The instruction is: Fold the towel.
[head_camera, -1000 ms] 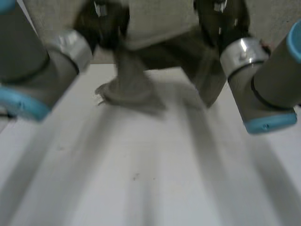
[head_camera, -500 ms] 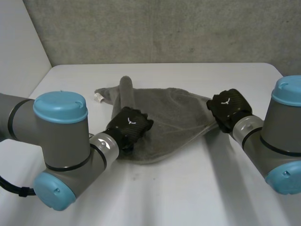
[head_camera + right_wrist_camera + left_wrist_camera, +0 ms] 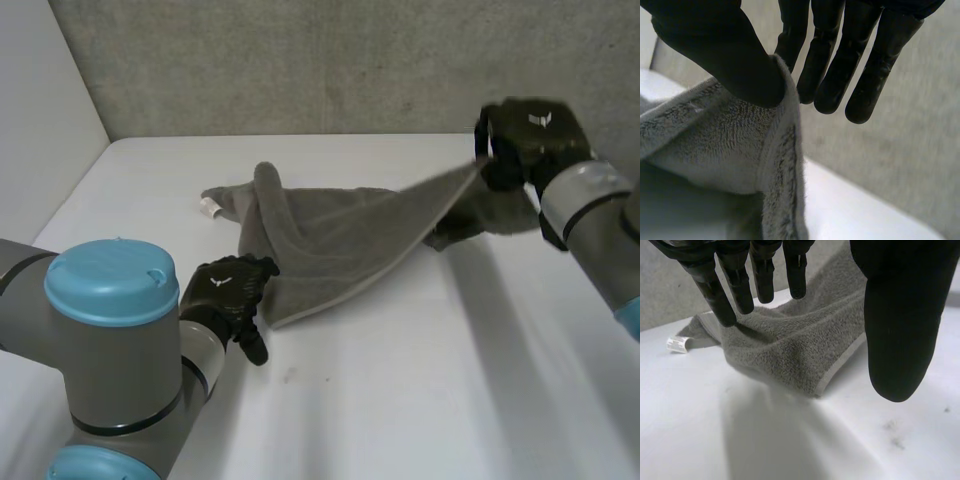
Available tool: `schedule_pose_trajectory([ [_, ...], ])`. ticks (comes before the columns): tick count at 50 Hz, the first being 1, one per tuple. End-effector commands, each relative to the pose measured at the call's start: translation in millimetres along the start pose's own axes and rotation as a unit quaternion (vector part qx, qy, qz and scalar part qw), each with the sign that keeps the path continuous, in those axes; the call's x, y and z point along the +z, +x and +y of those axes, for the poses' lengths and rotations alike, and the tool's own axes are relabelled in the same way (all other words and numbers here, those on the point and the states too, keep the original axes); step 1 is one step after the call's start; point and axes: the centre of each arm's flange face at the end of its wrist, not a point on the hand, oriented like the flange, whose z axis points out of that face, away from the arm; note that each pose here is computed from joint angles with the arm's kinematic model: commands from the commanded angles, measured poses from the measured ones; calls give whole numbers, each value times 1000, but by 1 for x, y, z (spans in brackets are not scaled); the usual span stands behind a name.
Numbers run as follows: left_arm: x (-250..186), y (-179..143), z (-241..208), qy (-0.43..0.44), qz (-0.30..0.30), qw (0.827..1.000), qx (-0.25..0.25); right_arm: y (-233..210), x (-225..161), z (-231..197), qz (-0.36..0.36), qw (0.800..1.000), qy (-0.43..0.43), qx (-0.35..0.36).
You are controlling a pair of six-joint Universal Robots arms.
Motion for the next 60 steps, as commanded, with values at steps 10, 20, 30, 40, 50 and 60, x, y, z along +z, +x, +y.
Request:
schedule_pose_trajectory([
  [10,26,23,-2,13,22,990,-141,-42,-31,-87,-43,995,81,-36],
  [20,58,35,-8,71,-64,983,-157,-44,-58,-126,-42,990,131,-33],
  [30,84,8,-7,102,-126,971,-175,-39,-62,-124,-37,991,121,-36],
  [40,88,-45,-33,124,-155,961,-193,-35,-57,-107,-36,994,96,-40],
  [50,37,-8,-18,60,-58,981,-173,-39,-49,-94,-43,995,78,-40],
  [60,10,41,-4,57,4,987,-152,-41,-45,-89,-44,996,70,-38],
])
